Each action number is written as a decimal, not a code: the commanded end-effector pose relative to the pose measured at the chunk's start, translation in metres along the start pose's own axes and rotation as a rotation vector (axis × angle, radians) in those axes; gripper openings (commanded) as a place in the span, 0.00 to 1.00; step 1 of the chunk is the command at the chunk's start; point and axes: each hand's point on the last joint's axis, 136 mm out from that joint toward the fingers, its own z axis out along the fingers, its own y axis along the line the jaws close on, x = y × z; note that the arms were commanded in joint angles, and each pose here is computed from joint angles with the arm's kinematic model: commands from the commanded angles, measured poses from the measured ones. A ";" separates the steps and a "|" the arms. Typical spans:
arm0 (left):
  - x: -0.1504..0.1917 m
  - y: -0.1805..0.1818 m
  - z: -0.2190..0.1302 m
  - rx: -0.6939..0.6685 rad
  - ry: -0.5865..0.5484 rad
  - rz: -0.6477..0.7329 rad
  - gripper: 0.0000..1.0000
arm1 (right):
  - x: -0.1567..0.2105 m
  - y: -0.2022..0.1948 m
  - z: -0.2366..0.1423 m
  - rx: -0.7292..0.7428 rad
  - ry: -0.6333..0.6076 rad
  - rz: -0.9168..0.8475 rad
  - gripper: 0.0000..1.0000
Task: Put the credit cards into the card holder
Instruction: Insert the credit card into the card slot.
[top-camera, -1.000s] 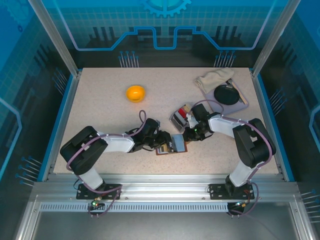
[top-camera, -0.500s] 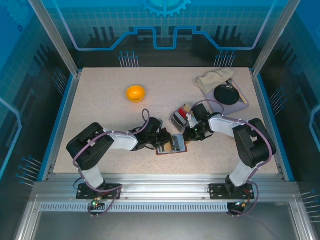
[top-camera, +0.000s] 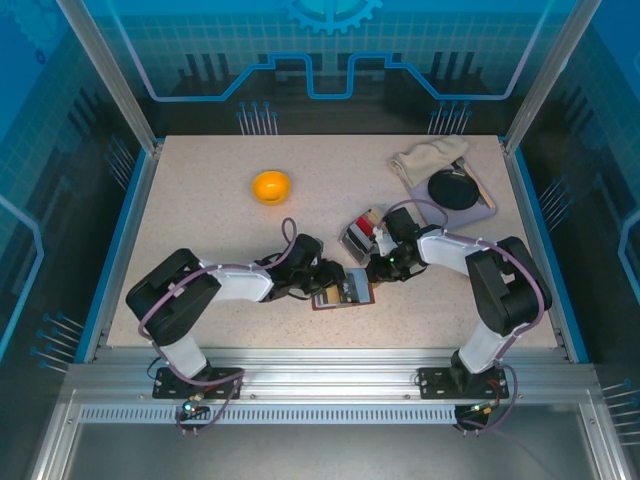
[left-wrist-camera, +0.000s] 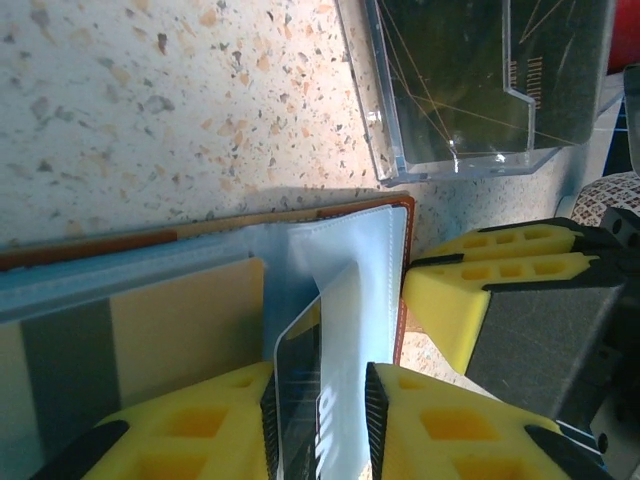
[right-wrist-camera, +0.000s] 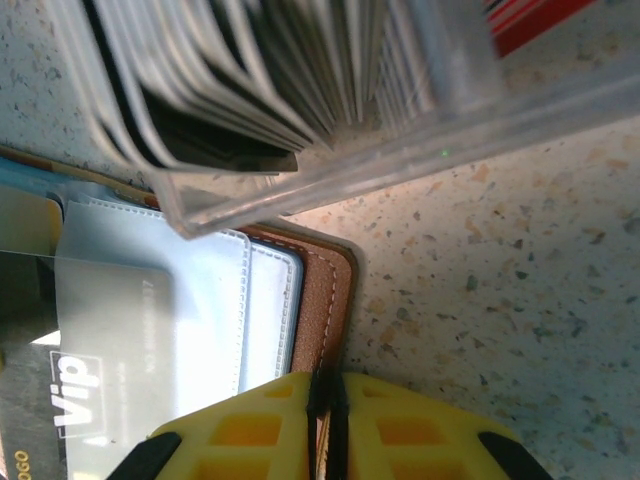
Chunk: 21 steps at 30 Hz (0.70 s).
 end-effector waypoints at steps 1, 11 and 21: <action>0.004 0.004 -0.007 -0.032 0.002 0.029 0.31 | 0.028 -0.019 0.008 0.039 0.099 0.088 0.15; 0.003 0.011 0.000 -0.051 0.001 0.012 0.07 | 0.028 -0.017 0.009 0.029 0.104 0.087 0.14; -0.002 0.002 0.022 0.009 0.006 -0.007 0.05 | 0.029 -0.017 0.009 0.024 0.105 0.083 0.13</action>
